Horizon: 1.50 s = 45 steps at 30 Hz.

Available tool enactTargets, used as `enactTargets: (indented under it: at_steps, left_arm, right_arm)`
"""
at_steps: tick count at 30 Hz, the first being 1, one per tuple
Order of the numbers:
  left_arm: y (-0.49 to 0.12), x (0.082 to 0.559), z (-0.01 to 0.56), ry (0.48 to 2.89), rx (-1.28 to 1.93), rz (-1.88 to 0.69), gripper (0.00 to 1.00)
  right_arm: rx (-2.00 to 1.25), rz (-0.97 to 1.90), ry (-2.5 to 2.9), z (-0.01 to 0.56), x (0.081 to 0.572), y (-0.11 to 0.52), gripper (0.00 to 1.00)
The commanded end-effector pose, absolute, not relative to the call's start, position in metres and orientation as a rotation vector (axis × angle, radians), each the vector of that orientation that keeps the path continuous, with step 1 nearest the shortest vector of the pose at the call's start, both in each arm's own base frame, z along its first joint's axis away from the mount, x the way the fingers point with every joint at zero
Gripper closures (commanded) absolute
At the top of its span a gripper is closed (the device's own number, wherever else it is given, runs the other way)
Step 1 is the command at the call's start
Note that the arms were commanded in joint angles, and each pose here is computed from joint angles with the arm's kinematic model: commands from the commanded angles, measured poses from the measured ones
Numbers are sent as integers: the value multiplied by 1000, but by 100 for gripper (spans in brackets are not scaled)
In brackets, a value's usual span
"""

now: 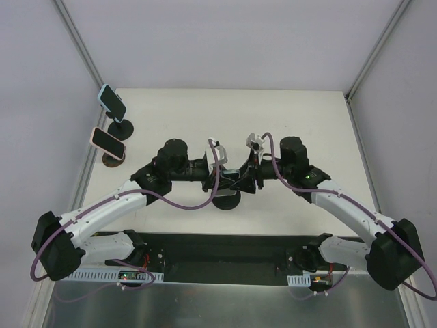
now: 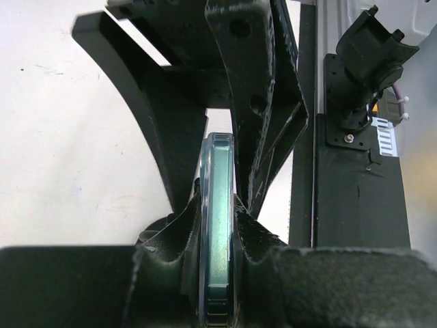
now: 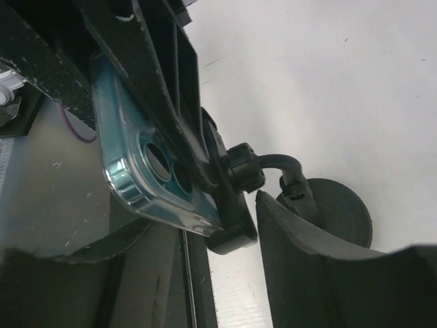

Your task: Place the phone on the phone stand

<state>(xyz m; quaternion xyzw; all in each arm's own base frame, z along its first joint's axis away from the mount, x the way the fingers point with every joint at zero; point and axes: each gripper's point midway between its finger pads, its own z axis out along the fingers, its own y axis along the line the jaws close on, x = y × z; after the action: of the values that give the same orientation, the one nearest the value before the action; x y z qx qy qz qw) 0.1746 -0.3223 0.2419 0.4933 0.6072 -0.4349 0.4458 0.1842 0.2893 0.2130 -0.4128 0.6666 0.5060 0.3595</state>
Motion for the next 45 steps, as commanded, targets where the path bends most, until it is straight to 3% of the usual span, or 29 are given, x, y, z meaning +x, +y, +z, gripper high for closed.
enactTargets:
  at_steps: [1,3,5,6,7,9,14,20,26,30,34,39,45]
  left_arm:
    - [-328,175,255,1443,1176,-1092,100]
    - [-325,188,269,1402,1076,-1045,100]
    - [-319,197,266,1423,1006,-993,100]
    - [-314,198,272,1410,983,-974,100]
    - [-310,200,270,1421,963,-953,100]
    - [-293,208,274,1453,883,-869,100]
    - [-236,225,288,1545,645,-630,100]
    - [-125,258,288,1753,283,-160,100]
    - [-47,256,315,1649,20,-105,100]
    - [3,257,310,1553,-63,85,100]
    - [25,266,295,1561,-36,164,100]
    - [38,282,279,1619,-8,21,100]
    - [45,292,282,1657,118,40,100]
  right_arm:
    - [-1124,1353,1615,225,178,300,52]
    - [-1107,1368,1645,221,177,300,46]
    - [-1051,1299,1670,220,184,299,31]
    - [-1023,1266,1677,220,188,297,17]
    - [-941,1200,1707,217,196,290,9]
    - [-874,1165,1654,223,201,286,0]
    - [-694,1062,1618,221,209,264,4]
    - [-655,1034,1641,209,208,255,4]
    - [-703,1090,1637,206,197,260,4]
    - [-691,1141,1619,210,188,260,4]
    - [-695,1164,1588,216,179,259,4]
    - [-718,1151,1548,218,167,258,4]
    - [-781,1175,1517,221,147,269,4]
